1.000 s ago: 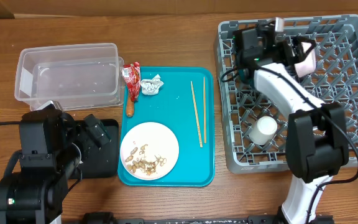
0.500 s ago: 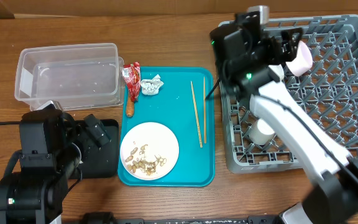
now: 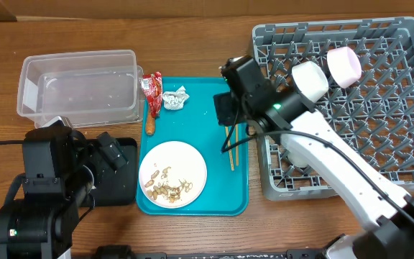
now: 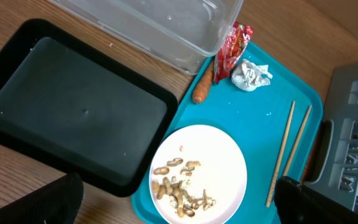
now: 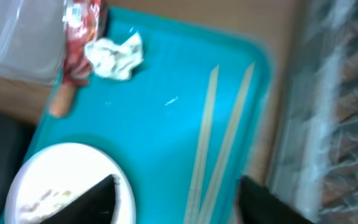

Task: Sort waste into correct bins and load items into the dishwasher
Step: 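Pinch one wooden chopstick on the tray with the right gripper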

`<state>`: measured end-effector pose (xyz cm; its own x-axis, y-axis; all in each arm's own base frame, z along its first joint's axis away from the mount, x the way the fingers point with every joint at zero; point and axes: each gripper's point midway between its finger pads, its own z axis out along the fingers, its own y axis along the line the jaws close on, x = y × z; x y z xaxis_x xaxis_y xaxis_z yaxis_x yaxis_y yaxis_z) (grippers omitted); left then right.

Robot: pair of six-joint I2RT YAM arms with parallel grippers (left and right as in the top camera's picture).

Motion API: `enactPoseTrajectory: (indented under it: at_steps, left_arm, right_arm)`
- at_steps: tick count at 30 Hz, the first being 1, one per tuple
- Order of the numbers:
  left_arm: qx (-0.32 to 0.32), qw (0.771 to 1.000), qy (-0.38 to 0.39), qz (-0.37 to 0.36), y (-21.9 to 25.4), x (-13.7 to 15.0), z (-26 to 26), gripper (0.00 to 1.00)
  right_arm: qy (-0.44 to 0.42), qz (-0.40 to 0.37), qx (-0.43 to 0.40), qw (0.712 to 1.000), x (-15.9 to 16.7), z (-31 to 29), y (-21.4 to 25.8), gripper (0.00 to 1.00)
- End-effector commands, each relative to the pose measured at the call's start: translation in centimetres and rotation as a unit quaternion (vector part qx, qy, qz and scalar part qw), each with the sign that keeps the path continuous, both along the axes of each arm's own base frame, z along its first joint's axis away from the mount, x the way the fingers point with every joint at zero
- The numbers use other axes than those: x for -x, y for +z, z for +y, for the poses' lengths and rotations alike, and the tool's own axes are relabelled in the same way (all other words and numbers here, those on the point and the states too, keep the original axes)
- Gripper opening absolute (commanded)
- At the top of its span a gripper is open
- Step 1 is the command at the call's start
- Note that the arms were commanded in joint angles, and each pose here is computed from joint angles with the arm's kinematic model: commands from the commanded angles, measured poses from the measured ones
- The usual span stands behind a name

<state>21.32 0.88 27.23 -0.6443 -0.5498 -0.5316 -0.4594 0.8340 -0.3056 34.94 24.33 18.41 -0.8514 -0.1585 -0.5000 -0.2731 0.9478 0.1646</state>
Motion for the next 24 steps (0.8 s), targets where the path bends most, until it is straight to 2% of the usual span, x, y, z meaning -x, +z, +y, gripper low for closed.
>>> enactPoseTrajectory:
  at_steps: [1,7,13,20,24]
  left_arm:
    - [0.005,1.000,0.002,-0.008,0.5,-0.1,-0.2,1.00]
    - [0.005,1.000,0.002,-0.008,0.5,-0.1,-0.2,1.00]
    - [0.006,1.000,0.002,-0.008,0.5,-0.1,-0.2,1.00]
    - [0.005,1.000,0.002,-0.008,0.5,-0.1,-0.2,1.00]
    - [0.005,1.000,0.002,-0.008,0.5,-0.1,-0.2,1.00]
  right_arm:
    - [-0.012,0.081,-0.041,0.996,1.0,2.3,-3.3,0.52]
    - [-0.018,0.148,0.010,0.989,1.2,2.2,-10.0,0.52]
    - [-0.037,0.193,0.041,0.980,0.8,0.9,-14.7,0.52]
    - [-0.033,0.216,0.061,0.974,1.2,0.4,-17.2,0.50]
    - [-0.034,0.221,0.064,0.973,1.2,0.3,-17.9,0.41]
